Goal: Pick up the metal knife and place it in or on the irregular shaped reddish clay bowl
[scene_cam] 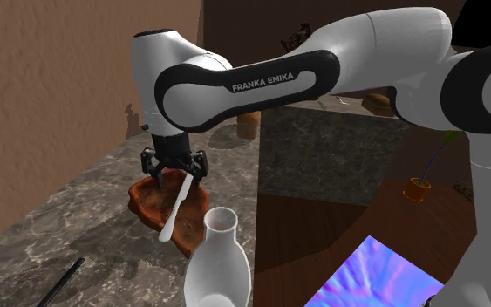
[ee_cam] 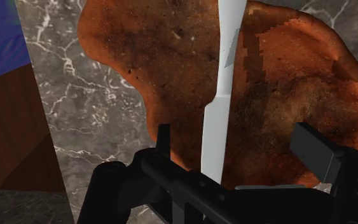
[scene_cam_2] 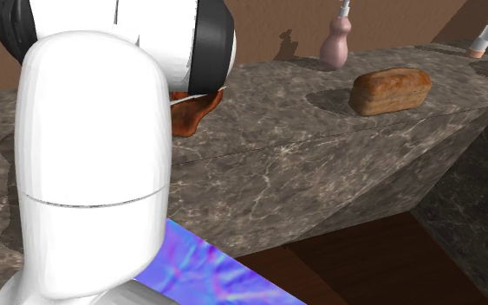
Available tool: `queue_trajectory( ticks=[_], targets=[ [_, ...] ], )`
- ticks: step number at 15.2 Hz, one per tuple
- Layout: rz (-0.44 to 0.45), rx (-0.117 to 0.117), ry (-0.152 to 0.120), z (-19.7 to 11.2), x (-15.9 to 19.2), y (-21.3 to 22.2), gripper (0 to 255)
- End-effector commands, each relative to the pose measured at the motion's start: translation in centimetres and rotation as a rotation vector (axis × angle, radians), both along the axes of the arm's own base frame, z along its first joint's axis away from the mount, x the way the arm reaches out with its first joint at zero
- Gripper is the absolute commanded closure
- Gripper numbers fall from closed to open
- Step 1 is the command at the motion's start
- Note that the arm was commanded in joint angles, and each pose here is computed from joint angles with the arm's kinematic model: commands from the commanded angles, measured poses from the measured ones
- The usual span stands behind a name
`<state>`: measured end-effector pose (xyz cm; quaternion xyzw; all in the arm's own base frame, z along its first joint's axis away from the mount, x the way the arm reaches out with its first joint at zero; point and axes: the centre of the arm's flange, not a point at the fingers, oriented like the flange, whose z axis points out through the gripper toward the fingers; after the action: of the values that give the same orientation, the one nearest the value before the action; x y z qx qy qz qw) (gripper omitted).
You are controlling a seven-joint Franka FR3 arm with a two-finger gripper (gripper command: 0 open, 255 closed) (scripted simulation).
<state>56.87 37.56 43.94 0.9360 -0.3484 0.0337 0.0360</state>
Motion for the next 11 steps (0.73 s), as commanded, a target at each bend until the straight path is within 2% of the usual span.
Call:
queue_trajectory(
  ticks=[1, 3, 11],
  targets=[
    [0.000, 0.000, 0.000, 2.0, 0.1, 0.3, 0],
    [0.000, 0.000, 0.000, 4.4, 0.0, 0.5, 0],
    [0.000, 0.000, 0.000, 4.4, 0.0, 0.5, 0]
  ],
)
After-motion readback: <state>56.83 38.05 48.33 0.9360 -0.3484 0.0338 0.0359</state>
